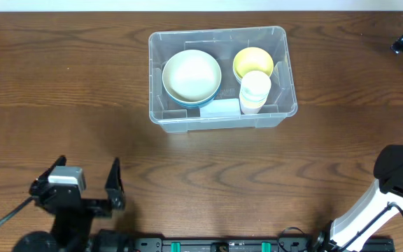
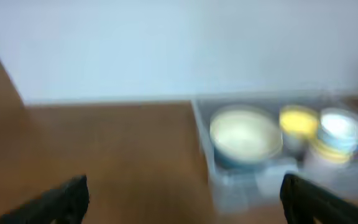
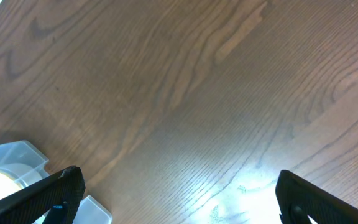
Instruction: Pack container
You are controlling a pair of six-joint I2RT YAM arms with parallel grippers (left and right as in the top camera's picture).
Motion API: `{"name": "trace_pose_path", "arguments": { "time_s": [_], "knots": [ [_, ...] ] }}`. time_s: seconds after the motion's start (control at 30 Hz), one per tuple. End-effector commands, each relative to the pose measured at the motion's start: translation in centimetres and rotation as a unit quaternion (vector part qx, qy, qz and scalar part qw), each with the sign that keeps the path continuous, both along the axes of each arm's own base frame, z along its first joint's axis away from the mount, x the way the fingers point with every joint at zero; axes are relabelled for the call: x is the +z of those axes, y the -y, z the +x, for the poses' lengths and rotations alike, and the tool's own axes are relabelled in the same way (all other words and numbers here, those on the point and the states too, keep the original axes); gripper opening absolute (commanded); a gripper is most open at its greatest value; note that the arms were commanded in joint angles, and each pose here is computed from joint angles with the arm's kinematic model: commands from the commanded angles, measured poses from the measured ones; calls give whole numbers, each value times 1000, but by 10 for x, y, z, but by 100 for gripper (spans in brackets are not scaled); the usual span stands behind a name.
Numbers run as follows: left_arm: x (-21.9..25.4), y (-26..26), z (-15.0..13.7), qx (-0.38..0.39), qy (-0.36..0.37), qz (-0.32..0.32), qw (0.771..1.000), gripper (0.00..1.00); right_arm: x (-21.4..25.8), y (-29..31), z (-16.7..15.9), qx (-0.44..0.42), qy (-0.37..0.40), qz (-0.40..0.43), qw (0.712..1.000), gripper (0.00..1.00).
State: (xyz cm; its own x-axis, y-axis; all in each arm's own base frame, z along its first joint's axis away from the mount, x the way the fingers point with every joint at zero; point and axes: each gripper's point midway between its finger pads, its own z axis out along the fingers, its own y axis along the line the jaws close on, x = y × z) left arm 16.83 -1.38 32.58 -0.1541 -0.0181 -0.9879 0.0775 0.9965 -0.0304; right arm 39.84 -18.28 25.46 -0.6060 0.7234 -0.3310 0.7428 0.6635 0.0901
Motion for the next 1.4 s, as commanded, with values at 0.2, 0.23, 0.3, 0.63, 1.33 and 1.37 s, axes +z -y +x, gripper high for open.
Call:
{"name": "trace_pose_path", "arguments": {
  "time_s": [0.2,0.23,0.3,0.63,1.33,1.37],
  "knots": [
    [-48,-8,47,34,105,-84,990,98,8,4,-2,-12,11,-6,1000,99],
    [-52,-9,50,36,117,-96,988,98,8,4,-2,-12,11,-6,1000,99],
    [-61,-10,55,38,135,-109,984,98,8,4,-2,-12,11,-6,1000,99],
    [-122,-18,75,60,110,-115,985,98,8,4,-2,-12,11,-6,1000,99],
    [-189,-18,76,72,-5,-106,992,98,8,4,-2,-12,11,-6,1000,99],
    [-189,-18,76,72,-5,-106,992,98,8,4,-2,-12,11,-6,1000,99]
  ]
}}
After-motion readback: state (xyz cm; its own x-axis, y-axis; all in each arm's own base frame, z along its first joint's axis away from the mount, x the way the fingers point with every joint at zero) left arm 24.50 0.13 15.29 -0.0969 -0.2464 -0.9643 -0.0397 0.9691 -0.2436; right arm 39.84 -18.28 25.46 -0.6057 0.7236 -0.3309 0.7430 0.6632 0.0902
